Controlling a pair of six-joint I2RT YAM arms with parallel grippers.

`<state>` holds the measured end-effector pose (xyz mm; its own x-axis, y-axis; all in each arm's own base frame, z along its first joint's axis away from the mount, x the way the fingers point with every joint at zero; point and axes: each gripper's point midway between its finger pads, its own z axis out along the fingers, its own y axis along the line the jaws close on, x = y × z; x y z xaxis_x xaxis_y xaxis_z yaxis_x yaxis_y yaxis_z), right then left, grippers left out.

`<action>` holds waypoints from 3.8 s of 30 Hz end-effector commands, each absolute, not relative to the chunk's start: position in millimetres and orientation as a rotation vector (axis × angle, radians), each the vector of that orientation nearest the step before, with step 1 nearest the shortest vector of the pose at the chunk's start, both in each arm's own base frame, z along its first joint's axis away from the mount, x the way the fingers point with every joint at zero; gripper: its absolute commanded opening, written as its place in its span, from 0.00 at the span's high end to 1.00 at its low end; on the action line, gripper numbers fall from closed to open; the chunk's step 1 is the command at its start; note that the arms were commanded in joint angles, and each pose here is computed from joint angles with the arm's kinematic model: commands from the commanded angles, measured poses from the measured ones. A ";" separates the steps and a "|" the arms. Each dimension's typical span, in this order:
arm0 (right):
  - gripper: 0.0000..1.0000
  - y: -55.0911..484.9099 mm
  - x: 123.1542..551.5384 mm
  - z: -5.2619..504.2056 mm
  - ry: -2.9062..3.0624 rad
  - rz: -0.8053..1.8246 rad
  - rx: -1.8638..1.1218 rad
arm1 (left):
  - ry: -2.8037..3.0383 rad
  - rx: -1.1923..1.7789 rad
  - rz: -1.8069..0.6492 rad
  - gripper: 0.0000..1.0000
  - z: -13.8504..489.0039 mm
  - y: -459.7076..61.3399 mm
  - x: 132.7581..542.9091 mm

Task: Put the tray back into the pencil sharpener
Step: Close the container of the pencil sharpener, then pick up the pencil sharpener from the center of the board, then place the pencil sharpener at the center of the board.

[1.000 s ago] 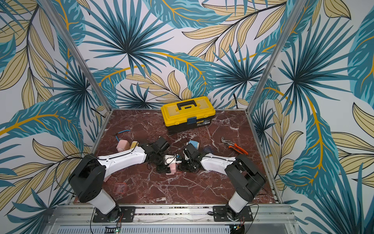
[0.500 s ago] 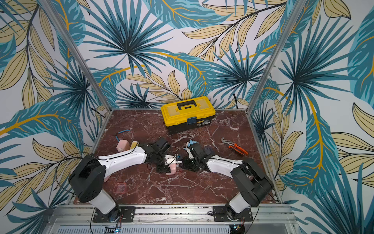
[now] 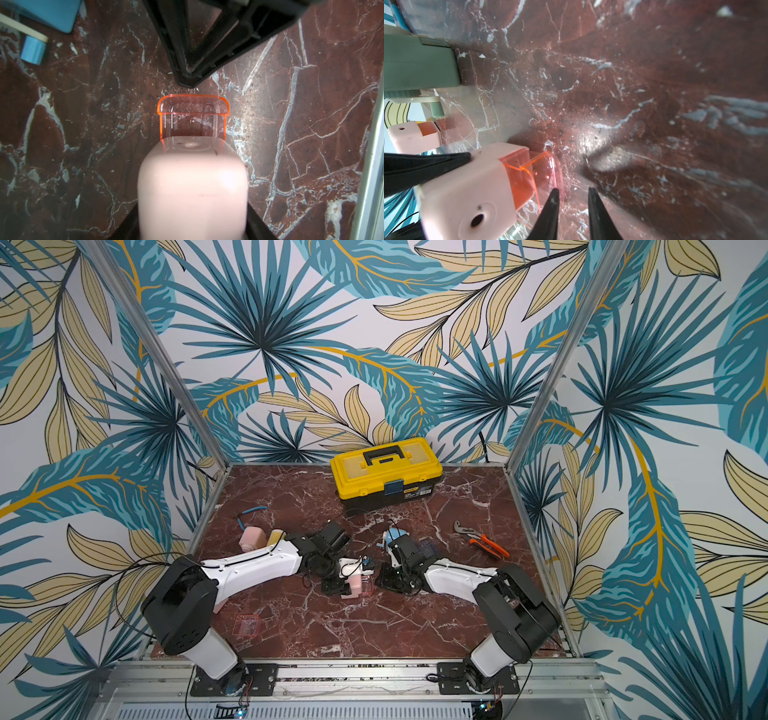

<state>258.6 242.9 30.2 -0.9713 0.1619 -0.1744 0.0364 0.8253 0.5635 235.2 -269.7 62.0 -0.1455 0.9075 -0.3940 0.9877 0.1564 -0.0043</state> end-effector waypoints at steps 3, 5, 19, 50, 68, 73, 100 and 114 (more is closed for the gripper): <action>0.76 259.2 256.3 28.0 2.830 0.923 0.080 | 2.142 1.845 -0.358 0.48 51.9 -272.2 238.8; 0.77 269.5 255.9 29.4 2.838 0.968 0.042 | 2.144 1.841 -0.360 0.48 52.4 -272.8 239.3; 0.77 307.6 253.0 34.5 2.812 1.277 -0.027 | 2.150 1.825 -0.352 0.50 53.4 -274.5 242.5; 0.68 184.6 273.7 107.2 2.610 0.581 0.176 | 2.527 0.326 -0.112 1.00 133.3 -219.1 298.2; 0.68 181.5 267.0 108.0 2.623 0.576 0.167 | 2.581 0.047 0.026 0.98 97.5 -220.2 338.0; 0.68 181.0 266.9 108.1 2.622 0.575 0.171 | 2.602 0.025 0.040 0.85 88.1 -219.2 343.6; 0.67 172.6 263.7 107.7 2.606 0.545 0.195 | 2.585 0.017 0.000 0.20 100.8 -217.3 344.2; 0.57 117.0 271.2 121.7 2.589 0.157 0.297 | 2.212 -0.026 0.016 0.22 226.7 -181.4 340.9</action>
